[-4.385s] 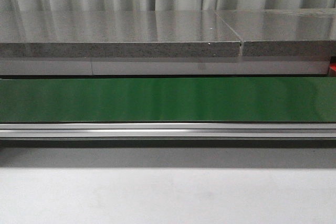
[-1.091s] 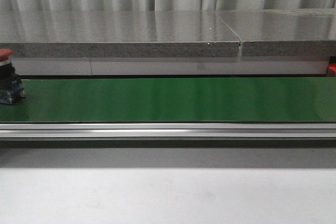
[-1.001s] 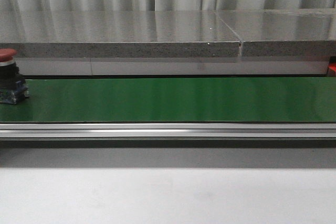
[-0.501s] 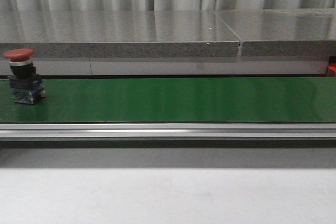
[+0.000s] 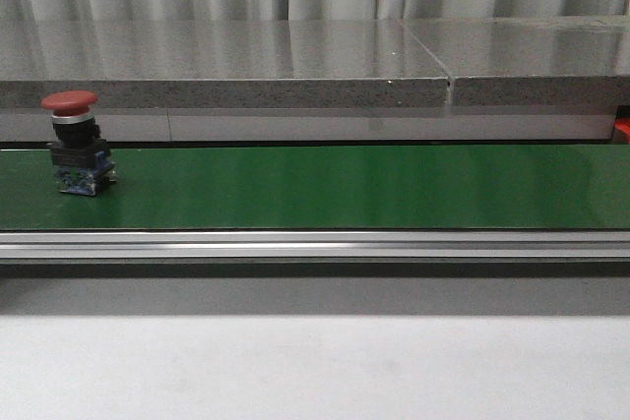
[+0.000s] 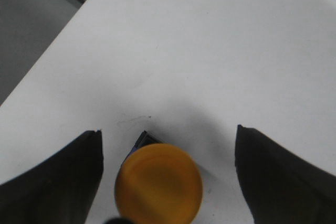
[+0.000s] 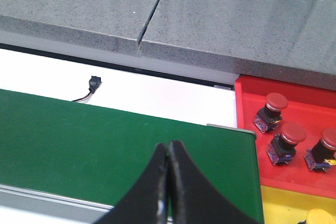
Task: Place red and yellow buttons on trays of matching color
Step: 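Grasp the last yellow-capped push button on the table with the left gripper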
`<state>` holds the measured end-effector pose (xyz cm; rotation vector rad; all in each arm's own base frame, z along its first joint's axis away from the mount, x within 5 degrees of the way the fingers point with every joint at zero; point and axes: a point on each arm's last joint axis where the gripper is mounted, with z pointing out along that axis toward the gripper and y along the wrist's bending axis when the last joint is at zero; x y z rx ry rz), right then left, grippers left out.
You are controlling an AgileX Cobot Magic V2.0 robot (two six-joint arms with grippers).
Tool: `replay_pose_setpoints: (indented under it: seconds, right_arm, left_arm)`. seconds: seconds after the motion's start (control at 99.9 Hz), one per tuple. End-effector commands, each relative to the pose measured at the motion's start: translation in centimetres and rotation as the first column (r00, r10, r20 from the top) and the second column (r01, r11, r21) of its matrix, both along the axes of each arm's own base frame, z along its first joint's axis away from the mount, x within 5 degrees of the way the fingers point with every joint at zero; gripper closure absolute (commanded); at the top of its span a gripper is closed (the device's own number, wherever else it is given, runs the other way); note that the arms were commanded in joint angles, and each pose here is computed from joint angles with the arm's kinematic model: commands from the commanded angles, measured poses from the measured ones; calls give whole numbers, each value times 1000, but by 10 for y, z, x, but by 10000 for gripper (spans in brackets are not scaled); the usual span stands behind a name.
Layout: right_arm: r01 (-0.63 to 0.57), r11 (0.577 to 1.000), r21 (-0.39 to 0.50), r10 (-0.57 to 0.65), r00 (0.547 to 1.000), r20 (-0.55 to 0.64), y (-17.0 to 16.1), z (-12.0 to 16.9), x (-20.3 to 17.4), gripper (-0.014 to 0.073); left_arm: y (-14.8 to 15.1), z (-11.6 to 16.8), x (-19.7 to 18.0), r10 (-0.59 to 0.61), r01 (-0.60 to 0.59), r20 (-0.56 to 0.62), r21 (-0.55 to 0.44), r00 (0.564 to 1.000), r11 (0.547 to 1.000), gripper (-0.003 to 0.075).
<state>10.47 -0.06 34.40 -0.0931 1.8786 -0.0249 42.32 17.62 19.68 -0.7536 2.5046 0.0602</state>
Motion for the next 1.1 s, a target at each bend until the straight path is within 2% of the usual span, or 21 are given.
replay_pose_setpoints:
  seconds: [0.0, 0.09, 0.16, 0.35, 0.471, 0.701, 0.921, 1.091]
  right_arm:
    - [20, 1000, -7, -20, 996, 84, -2, 14, 1, 663]
    - [20, 1000, -7, -20, 996, 84, -2, 14, 1, 663]
    - [20, 1000, -7, -20, 996, 84, -2, 14, 1, 663]
    - [20, 1000, -7, -20, 996, 84, -2, 14, 1, 663]
    - [20, 1000, -7, -20, 996, 84, -2, 14, 1, 663]
    - [20, 1000, -7, -20, 996, 84, -2, 14, 1, 663]
    - [20, 1000, -7, -20, 996, 84, -2, 14, 1, 663]
    - [20, 1000, -7, -20, 996, 84, -2, 14, 1, 663]
  left_arm:
    - [3, 30, 5, -1, -2, 94, 38, 996, 999, 206]
    - [3, 26, 5, -1, -2, 78, 31, 997, 1000, 219]
    - [2, 24, 5, -1, -1, 70, 27, 998, 1000, 284]
    - [2, 24, 3, -1, 0, 51, 19, 999, 1000, 603]
    - [0, 34, 0, 1, -2, 61, 18, 998, 1000, 739]
    - [-21, 88, -12, -21, 18, 164, 21, 986, 1000, 739]
    - [-72, 152, -38, -136, 120, 263, 75, 955, 990, 739]
    - [-111, 170, -64, -232, 211, 295, 102, 927, 972, 739]
